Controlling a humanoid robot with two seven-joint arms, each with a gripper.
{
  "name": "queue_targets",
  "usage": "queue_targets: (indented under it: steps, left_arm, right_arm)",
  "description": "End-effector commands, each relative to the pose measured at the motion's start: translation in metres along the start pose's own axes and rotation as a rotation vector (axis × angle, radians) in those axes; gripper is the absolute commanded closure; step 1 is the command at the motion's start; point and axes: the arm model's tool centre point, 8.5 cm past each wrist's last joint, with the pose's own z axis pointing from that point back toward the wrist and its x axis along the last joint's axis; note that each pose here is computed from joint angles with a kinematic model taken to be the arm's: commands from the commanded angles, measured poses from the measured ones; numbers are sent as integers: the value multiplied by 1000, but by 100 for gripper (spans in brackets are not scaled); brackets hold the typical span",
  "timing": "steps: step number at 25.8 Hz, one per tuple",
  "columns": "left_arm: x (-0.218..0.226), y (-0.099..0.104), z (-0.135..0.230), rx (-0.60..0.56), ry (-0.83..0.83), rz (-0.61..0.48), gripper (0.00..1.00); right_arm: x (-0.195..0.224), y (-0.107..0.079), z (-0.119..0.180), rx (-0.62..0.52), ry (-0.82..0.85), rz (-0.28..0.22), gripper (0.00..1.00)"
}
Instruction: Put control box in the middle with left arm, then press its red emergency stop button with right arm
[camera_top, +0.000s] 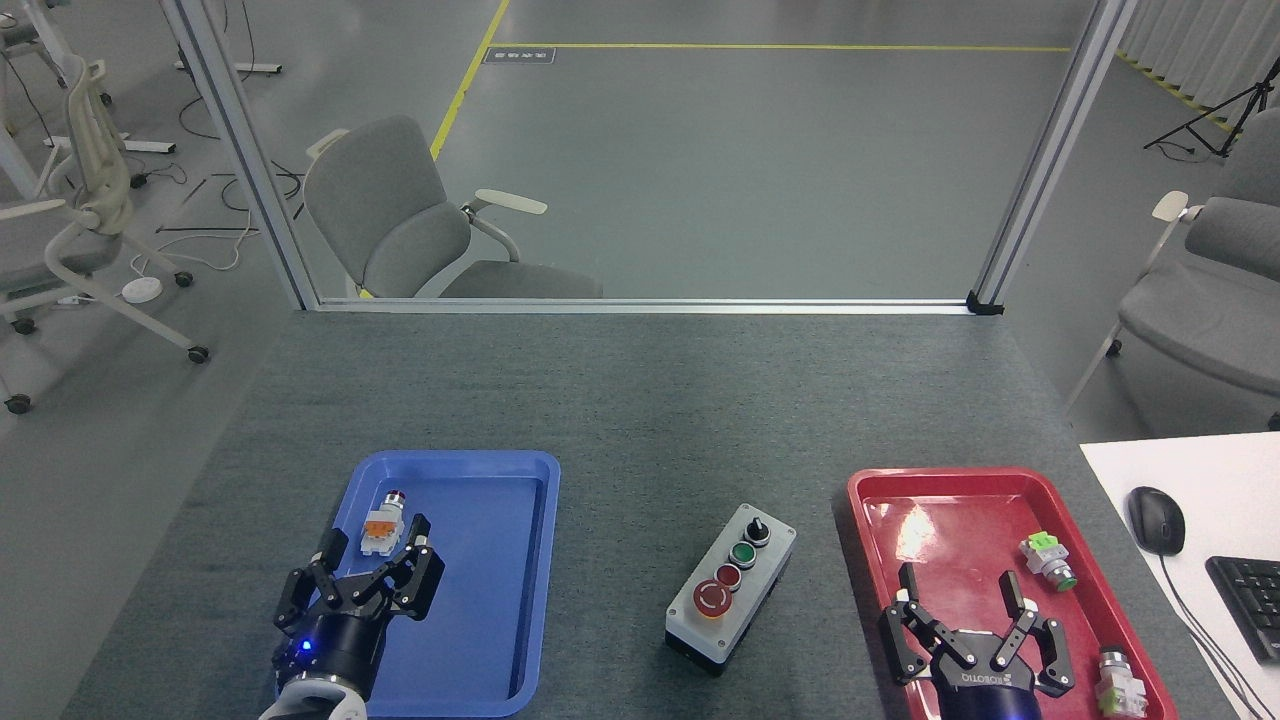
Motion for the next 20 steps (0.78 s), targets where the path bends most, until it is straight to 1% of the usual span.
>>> queue_targets:
  steps: [1, 4, 7, 14, 16, 20]
  left_arm:
    - [5, -6, 0, -14, -14, -32, 1]
    - [5, -5, 0, -11, -14, -32, 1]
    - [7, -6, 0, -4, -10, -6, 1]
    - [7, -6, 0, -3, -10, -4, 1]
    - [7, -6, 0, -3, -10, -4, 1]
    - [7, -6, 0, -3, -10, -4, 1]
  right_arm:
    - [4, -3, -10, -11, -12, -4, 2]
    - [3, -2, -12, -6, -8, -5, 2]
    - [2, -3, -13, -8, -1, -2, 2]
    - [2, -8, -19, -24, -1, -4, 2]
    - [1, -8, -20, -23, 1, -16, 2]
    - [-1, -7, -28, -18, 1, -18, 2]
